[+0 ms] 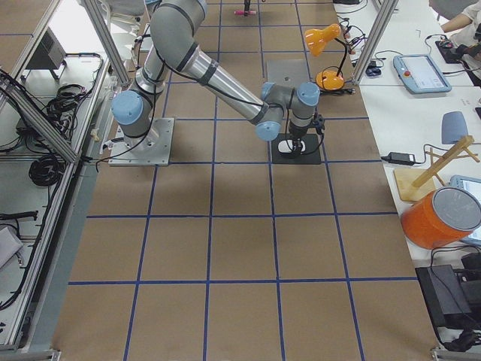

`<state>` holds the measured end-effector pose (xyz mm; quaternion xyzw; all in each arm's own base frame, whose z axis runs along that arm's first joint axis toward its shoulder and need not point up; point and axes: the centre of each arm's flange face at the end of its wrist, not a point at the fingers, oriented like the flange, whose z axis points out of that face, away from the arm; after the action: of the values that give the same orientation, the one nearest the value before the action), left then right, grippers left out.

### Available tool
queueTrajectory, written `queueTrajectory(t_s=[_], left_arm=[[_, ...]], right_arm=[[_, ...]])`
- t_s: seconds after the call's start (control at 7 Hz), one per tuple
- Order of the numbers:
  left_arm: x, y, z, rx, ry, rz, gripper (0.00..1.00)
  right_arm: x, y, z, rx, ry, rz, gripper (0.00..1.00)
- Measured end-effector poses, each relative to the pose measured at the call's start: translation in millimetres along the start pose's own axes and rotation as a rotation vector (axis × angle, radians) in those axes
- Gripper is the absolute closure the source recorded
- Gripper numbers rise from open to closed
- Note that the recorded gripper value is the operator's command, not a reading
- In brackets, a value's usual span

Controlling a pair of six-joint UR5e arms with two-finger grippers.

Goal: Place pen and mouse around notebook

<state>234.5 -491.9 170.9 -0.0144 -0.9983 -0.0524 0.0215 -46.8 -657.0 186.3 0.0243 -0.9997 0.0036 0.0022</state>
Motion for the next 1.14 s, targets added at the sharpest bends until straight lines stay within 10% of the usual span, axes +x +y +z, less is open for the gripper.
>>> queueTrajectory(t_s=[0.29,0.71,1.14], left_arm=[[-0.9,-0.9,0.7,0.005,-0.004,0.004,1.00],[-3.1,-1.2,-2.8,0.011,-0.011,0.000,1.00],[-13.0,-2.6,-29.3,0.033,-0.065,-0.028,1.00]], right_arm=[[-3.0,-5.9,-2.3,0.017,0.007,0.021,0.00],[-48.2,-25.6,-84.7,0.007,0.018,-0.016,0.00],[-162.9,42.2,-209.6,-0.028,0.004,0.027,0.00]])
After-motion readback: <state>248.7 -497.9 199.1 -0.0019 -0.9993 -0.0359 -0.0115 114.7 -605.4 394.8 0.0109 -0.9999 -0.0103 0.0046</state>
